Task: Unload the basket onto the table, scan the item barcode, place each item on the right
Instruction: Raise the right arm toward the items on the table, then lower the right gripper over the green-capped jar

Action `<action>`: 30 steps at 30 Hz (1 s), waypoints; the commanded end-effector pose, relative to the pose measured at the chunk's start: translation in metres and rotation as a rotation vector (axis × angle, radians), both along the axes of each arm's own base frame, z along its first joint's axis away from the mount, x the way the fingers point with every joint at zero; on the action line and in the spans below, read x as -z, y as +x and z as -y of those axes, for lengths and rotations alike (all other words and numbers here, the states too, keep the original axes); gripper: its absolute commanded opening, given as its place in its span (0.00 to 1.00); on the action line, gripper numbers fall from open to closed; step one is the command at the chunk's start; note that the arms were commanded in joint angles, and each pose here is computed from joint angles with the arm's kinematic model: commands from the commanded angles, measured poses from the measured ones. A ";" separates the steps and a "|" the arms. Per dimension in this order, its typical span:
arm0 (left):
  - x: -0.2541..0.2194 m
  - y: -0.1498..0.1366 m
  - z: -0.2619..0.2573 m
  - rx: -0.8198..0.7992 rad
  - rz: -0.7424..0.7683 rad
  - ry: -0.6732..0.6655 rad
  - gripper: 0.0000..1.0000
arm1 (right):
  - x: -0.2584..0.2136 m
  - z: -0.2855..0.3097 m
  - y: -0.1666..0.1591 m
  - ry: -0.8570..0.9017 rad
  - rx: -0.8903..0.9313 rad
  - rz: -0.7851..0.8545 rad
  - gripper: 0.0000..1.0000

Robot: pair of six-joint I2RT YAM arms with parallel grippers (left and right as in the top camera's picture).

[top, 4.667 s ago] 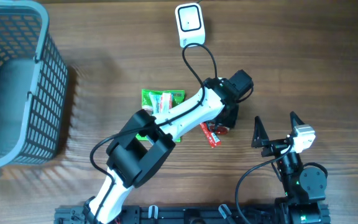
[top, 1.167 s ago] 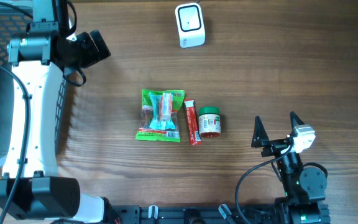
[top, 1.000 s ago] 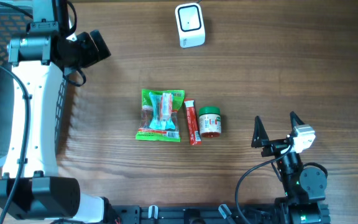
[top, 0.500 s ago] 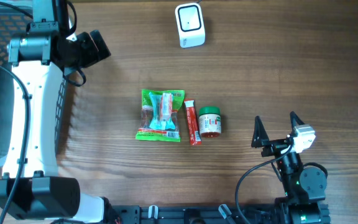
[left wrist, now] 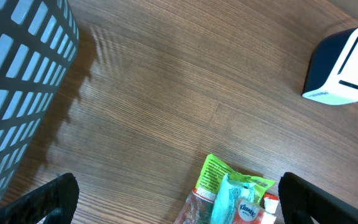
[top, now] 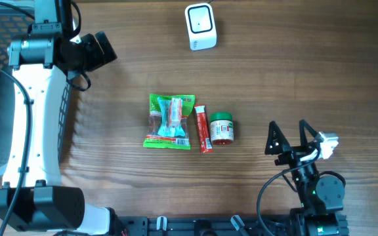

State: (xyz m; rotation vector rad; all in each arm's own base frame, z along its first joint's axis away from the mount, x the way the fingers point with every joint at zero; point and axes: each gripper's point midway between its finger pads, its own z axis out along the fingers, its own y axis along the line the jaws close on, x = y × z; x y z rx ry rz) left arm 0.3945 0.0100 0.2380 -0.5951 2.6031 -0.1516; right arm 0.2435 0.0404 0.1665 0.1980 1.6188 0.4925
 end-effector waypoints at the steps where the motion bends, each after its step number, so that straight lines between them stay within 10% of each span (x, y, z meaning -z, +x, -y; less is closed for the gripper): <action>1: 0.001 -0.001 -0.003 0.008 -0.004 0.013 1.00 | -0.020 -0.003 -0.004 0.034 -0.018 0.005 1.00; 11: 0.001 -0.001 -0.002 0.008 -0.004 0.013 1.00 | -0.110 -0.006 -0.011 -0.083 -0.045 -0.032 1.00; 18: 0.001 -0.001 -0.003 0.007 -0.004 0.013 1.00 | -0.178 -0.023 0.002 -0.099 -0.157 -0.347 1.00; 30: 0.001 -0.001 -0.003 0.008 -0.004 0.013 1.00 | -0.145 -0.034 0.061 -0.116 -0.230 -0.910 1.00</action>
